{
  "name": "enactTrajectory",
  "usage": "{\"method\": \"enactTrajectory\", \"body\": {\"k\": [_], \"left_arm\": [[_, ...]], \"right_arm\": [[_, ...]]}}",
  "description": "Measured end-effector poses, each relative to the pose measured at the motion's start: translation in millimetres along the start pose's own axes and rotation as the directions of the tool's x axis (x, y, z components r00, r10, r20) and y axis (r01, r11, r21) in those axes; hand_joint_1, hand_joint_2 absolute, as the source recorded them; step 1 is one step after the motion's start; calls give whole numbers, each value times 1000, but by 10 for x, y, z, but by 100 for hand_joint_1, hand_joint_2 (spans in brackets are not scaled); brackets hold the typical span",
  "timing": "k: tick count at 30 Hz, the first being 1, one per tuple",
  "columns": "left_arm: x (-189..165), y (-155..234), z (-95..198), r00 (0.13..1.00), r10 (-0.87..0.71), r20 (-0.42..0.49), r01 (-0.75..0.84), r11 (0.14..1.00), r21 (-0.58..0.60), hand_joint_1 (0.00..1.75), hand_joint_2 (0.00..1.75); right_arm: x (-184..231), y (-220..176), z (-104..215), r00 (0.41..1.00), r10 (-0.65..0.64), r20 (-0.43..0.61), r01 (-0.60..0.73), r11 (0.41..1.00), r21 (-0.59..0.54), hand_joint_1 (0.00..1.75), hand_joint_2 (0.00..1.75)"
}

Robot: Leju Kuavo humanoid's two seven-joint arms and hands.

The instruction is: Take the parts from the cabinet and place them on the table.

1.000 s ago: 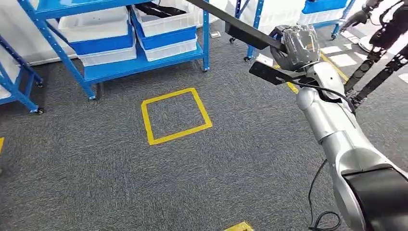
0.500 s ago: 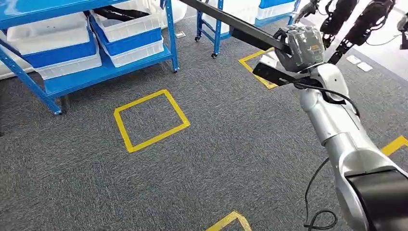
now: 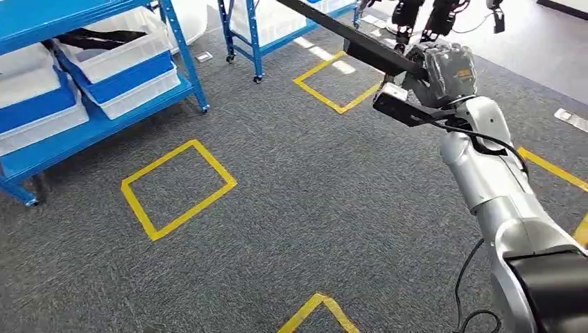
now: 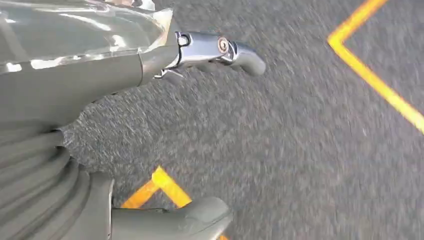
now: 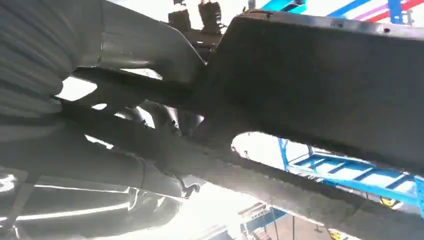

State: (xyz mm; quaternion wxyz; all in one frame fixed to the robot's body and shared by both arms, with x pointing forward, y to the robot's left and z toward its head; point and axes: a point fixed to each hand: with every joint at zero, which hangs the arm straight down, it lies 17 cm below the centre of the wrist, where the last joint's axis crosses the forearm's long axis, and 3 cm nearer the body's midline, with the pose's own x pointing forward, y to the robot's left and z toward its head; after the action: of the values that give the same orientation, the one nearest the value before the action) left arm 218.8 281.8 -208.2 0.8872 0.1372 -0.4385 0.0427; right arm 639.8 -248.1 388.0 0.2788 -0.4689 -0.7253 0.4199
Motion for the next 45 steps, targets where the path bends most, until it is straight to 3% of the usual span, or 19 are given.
{"method": "enactTrajectory", "body": {"k": [45], "left_arm": [[-2,-175,54,1000,-7,-4,7,999,-39,0,175]], "right_arm": [[-649,-225,84,995,67,-73,-65,998,20,162,175]]}}
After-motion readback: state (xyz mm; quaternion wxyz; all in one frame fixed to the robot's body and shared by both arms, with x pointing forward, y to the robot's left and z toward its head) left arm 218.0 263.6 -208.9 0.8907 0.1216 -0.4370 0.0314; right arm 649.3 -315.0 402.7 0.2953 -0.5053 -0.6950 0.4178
